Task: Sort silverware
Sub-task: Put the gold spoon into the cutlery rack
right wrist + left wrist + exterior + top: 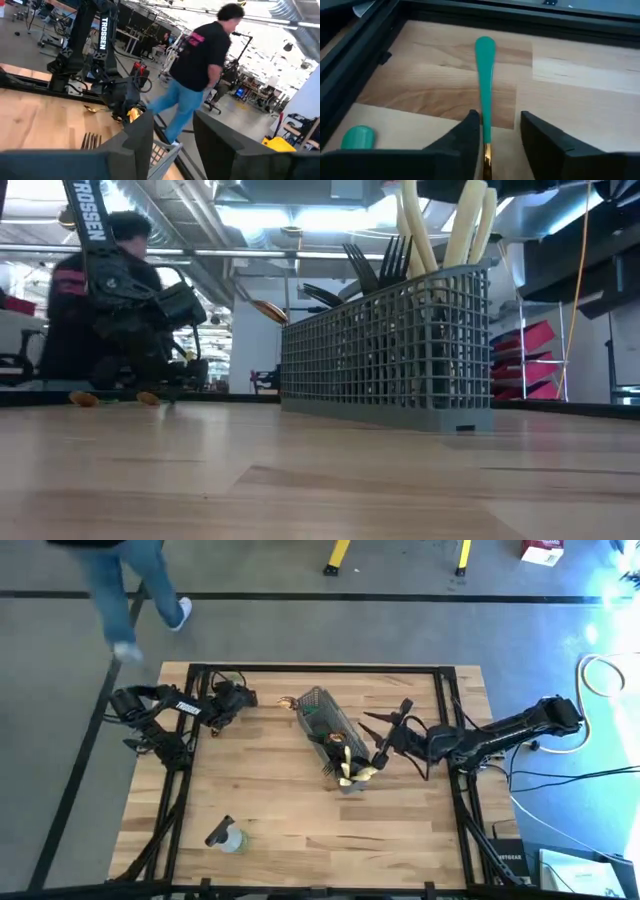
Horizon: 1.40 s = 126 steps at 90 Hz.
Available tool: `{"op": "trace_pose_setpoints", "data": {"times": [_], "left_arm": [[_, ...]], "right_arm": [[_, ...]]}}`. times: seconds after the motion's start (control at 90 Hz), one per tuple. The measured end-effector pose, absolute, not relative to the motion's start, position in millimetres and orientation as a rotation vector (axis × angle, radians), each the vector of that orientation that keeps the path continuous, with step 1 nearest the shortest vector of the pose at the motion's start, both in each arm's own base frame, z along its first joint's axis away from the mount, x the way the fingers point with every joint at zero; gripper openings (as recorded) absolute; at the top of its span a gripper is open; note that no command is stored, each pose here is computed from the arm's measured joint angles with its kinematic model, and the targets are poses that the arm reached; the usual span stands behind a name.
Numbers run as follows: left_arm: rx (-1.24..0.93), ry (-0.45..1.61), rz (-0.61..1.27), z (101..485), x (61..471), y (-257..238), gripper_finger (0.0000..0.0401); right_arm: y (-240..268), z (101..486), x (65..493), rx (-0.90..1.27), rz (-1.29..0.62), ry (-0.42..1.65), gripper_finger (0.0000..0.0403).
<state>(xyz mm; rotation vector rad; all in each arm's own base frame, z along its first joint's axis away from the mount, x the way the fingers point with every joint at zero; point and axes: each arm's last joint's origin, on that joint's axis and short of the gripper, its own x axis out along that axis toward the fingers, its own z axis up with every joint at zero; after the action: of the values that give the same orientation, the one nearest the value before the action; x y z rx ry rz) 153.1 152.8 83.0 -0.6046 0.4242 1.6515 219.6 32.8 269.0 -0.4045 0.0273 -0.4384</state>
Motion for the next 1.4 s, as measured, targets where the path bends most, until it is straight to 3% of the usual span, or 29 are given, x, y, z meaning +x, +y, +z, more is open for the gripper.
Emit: {"op": "trace_pose_setpoints", "data": {"times": [0.411, 0.856, 1.2, 1.4], "left_arm": [[-0.569, 0.437, 1.627, 82, 159, 144, 0.0006], [-0.636, 0.383, 1.484, 97, 172, 126, 0.0003], [-0.657, 0.196, 1.333, 136, 184, 96, 0.0003], [-0.678, 0.071, 1.152, 167, 187, 69, 0.0003]], "right_arm": [[34, 268, 220, -0.317, -0.392, 0.010, 0.0122], [34, 268, 220, -0.310, -0.393, 0.003, 0.0122], [33, 283, 216, -0.271, -0.411, -0.089, 0.0122], [32, 301, 213, -0.165, -0.397, -0.121, 0.0122]]}}
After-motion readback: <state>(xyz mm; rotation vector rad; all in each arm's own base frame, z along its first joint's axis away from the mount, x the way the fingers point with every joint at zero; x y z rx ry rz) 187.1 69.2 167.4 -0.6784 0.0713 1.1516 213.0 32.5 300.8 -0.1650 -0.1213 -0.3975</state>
